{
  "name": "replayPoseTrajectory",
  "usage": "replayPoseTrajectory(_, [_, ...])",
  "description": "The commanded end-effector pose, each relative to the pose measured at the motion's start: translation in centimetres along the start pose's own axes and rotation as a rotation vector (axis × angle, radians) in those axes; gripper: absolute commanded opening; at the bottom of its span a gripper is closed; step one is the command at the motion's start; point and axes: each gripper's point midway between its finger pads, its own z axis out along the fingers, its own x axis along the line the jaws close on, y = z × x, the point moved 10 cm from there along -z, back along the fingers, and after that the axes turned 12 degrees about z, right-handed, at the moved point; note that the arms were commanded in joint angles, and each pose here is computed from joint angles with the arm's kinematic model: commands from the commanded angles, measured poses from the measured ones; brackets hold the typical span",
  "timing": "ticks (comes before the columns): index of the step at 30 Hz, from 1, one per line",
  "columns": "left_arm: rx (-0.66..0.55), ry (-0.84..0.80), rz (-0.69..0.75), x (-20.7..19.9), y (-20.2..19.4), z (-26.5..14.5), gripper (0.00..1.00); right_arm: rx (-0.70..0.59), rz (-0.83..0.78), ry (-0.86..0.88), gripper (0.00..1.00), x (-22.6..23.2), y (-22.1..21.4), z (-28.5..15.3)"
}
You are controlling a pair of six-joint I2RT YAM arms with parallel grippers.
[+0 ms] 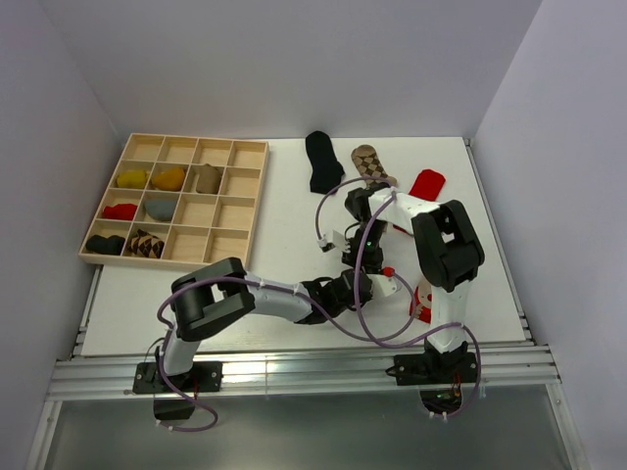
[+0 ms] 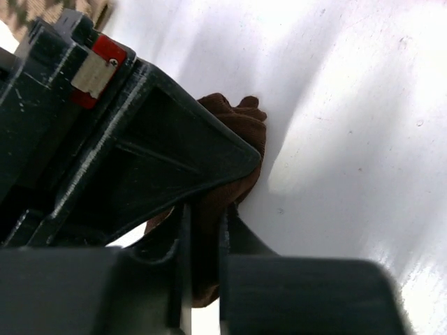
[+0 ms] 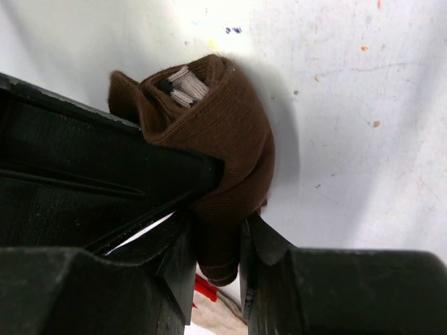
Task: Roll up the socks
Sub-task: Roll the sock at the center of the board.
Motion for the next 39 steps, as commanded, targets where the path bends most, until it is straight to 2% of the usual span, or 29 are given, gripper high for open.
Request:
replayPoseTrajectory(1, [0.130,-0.197,-0.047,-1.9,-3.8,1.3,0.02,-0.018,-0.047,0.088,0.07,0.4,0.7,1.7])
replayPoseTrajectory(4, [0.123,-0.222,-0.075,-2.0,-4.0,1.2,0.00,-0.030,-0.036,0.098,0.09,0.6,0.8,1.5])
replayPoseTrajectory(6, [0.116,-0.222,-0.092,-2.0,-4.1,1.1,0.00,-0.045,-0.028,0.096,0.14,0.6,0.9,1.3])
replayPoseTrajectory(10, [0.106,-0.237,-0.112,-2.0,-4.1,0.9,0.00,-0.079,-0.016,0.123,0.28,0.9,1.1,0.2])
replayPoseTrajectory(11, [0.108,-0.239,-0.116,-2.0,-4.1,0.9,0.00,-0.100,-0.002,0.129,0.36,0.7,0.9,-0.1])
replayPoseTrajectory(18, [0.121,-0.221,-0.178,-1.6,-4.8,0.6,0.00,-0.250,0.051,0.146,0.58,0.2,-0.1,-4.9])
replayPoseTrajectory(26, [0.144,-0.194,-0.241,-1.5,-5.9,0.0,0.00,-0.421,0.145,0.122,0.61,0.1,-2.9,-9.4])
replayPoseTrajectory(33, [0.158,-0.126,-0.318,-1.2,-6.2,-0.6,0.00,-0.616,0.253,-0.052,0.61,0.0,-5.4,-13.4])
replayPoseTrajectory(39, [0.121,-0.004,-0.356,0.7,-5.3,-2.1,0.00,-0.669,0.269,-0.134,0.61,0.8,-6.3,-14.3])
